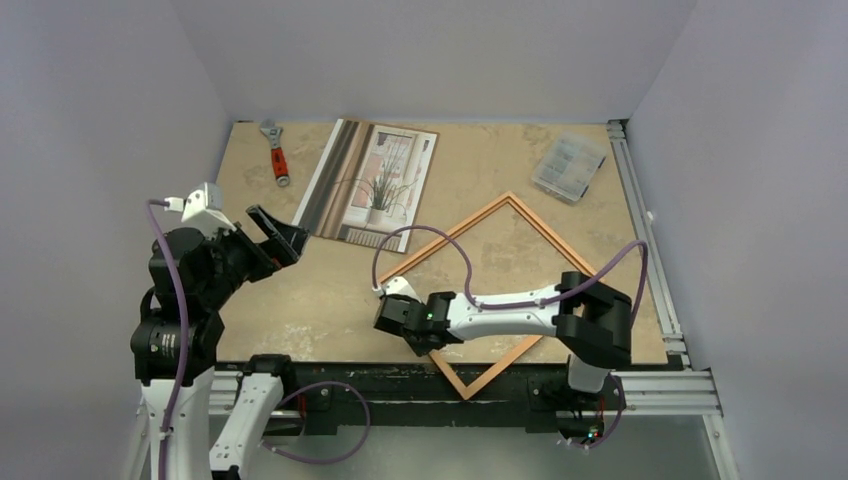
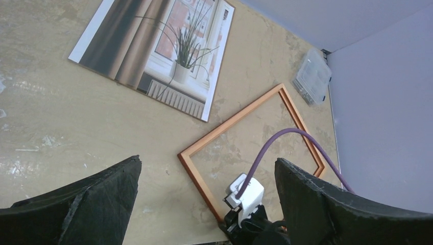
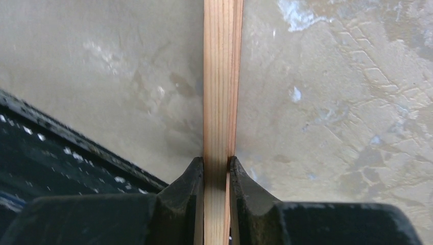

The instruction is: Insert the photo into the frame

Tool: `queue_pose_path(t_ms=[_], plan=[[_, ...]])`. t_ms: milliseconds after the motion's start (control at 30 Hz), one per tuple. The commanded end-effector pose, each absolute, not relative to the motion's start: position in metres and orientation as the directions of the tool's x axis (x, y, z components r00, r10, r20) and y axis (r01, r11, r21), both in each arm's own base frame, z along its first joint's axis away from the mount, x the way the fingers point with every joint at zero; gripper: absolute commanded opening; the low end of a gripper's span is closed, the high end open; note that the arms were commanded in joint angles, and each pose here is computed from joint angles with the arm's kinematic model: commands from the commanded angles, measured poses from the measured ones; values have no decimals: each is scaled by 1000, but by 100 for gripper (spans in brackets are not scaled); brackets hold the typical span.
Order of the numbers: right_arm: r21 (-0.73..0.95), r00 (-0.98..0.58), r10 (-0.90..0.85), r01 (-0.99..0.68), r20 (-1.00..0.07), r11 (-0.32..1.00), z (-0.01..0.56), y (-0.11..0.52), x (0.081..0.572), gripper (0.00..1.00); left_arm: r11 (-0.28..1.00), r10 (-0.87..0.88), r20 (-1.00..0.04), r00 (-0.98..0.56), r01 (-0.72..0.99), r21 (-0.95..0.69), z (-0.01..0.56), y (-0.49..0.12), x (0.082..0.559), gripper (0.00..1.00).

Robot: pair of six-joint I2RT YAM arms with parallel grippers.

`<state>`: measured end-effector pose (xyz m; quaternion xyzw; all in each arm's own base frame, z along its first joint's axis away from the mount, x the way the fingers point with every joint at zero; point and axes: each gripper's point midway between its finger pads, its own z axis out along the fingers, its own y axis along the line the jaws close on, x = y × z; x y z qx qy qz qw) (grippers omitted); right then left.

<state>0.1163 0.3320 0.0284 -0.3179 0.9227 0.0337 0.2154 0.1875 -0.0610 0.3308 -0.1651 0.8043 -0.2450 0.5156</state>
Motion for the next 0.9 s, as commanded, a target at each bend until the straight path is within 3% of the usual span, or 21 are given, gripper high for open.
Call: queue_pose_path(t_ms=[0, 333, 433, 567, 667, 733, 867], plan=[[-24, -605, -625, -709, -493, 705, 51, 334, 114, 0, 824, -510, -735, -447, -8, -566, 322, -65, 195, 100], [-119, -517, -725, -772, -455, 625, 38, 288, 110, 3, 777, -506, -636, -582, 13, -630, 280, -87, 223, 100], [-119, -524, -724, -768, -448, 629, 35, 285, 109, 17, 756, -495, -590, -638, 18, -654, 256, -96, 235, 100], [-55, -563, -684, -752, -463, 657, 41, 296, 104, 56, 734, -478, -573, -665, 56, -677, 226, -105, 246, 100], [-19, -586, -643, -732, -494, 681, 52, 304, 105, 78, 723, -464, -545, -698, 58, -689, 205, -110, 250, 100], [22, -610, -607, -714, -510, 699, 61, 308, 107, 84, 720, -450, -522, -724, 52, -692, 194, -113, 253, 100], [167, -699, -503, -653, -508, 738, 75, 312, 119, 85, 717, -424, -483, -766, 41, -696, 172, -123, 259, 100]])
